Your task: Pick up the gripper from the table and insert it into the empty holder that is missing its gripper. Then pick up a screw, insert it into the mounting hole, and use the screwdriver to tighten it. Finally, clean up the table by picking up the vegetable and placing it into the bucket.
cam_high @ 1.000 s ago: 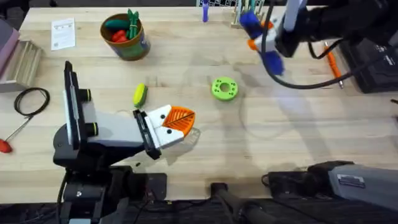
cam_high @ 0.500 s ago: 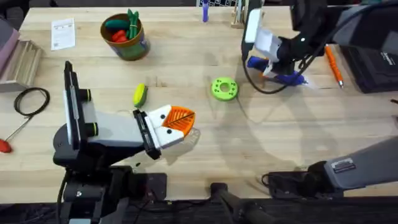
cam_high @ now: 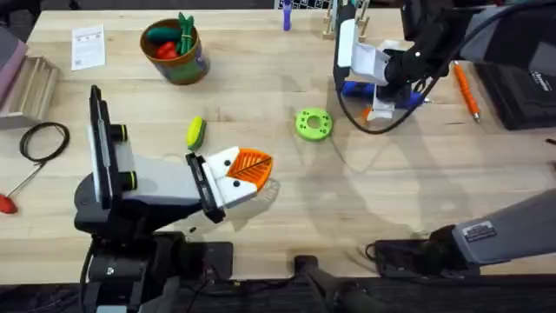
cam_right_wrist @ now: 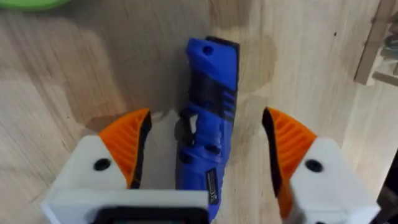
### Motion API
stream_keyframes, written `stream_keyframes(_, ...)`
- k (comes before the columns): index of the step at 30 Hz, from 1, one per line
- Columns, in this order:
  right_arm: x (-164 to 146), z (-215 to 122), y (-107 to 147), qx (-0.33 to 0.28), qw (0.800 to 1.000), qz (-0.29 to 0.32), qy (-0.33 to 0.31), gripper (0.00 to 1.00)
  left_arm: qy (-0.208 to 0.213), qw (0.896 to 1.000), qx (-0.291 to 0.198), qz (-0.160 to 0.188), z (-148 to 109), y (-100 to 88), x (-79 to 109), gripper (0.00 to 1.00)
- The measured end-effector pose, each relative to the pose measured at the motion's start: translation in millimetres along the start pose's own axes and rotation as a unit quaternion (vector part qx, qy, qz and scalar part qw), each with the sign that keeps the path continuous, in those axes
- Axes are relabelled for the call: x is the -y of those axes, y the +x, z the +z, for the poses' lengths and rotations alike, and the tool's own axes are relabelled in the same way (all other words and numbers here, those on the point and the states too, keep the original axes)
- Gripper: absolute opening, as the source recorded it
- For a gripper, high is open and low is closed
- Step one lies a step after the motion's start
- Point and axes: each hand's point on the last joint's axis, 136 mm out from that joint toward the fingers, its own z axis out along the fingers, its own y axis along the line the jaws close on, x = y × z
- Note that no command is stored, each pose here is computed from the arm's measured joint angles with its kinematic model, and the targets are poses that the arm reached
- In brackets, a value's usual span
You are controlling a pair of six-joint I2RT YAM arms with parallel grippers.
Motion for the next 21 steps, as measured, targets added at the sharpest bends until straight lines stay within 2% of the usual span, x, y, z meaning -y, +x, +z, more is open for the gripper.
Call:
stream_keyframes(4,3.9,-8.1,-5.7,0.006,1.000,0.018,0.012,0.970,0.000,1.000,0.000,0.000,0.0,0.0,0.0,0.004)
stream_keyframes(7,13.6,-31.5,-19.7,0.026,0.998,0.036,0.042,0.972,0.000,1.000,0.000,0.000,0.0,0.0,-0.1,0.004)
stream_keyframes(8,20.2,-44.1,-26.2,0.038,0.997,0.044,0.059,0.972,0.000,1.000,0.000,0.001,0.0,-0.1,0.1,0.051)
stream_keyframes(9,28.5,-58.9,-33.6,0.054,0.994,0.053,0.079,0.972,0.000,1.000,0.000,0.002,0.0,0.0,0.0,0.182)
stream_keyframes(13,63.6,-120.8,-54.5,0.121,0.973,0.104,0.168,0.974,0.000,1.000,0.000,0.001,0.0,0.0,0.0,0.830)
stream_keyframes(14,69.8,-134.2,-57.7,0.136,0.966,0.119,0.184,0.973,0.000,1.000,0.000,-0.001,0.0,0.0,0.0,0.943)
stream_keyframes(17,75.8,-159.2,-66.2,0.177,0.949,0.168,0.200,0.973,0.000,1.000,0.000,0.000,0.0,0.0,0.0,0.984)
stream_keyframes(21,68.9,-163.3,-80.5,0.221,0.923,0.269,0.162,0.974,-0.001,1.000,0.000,0.001,0.0,-0.3,-0.4,0.987)
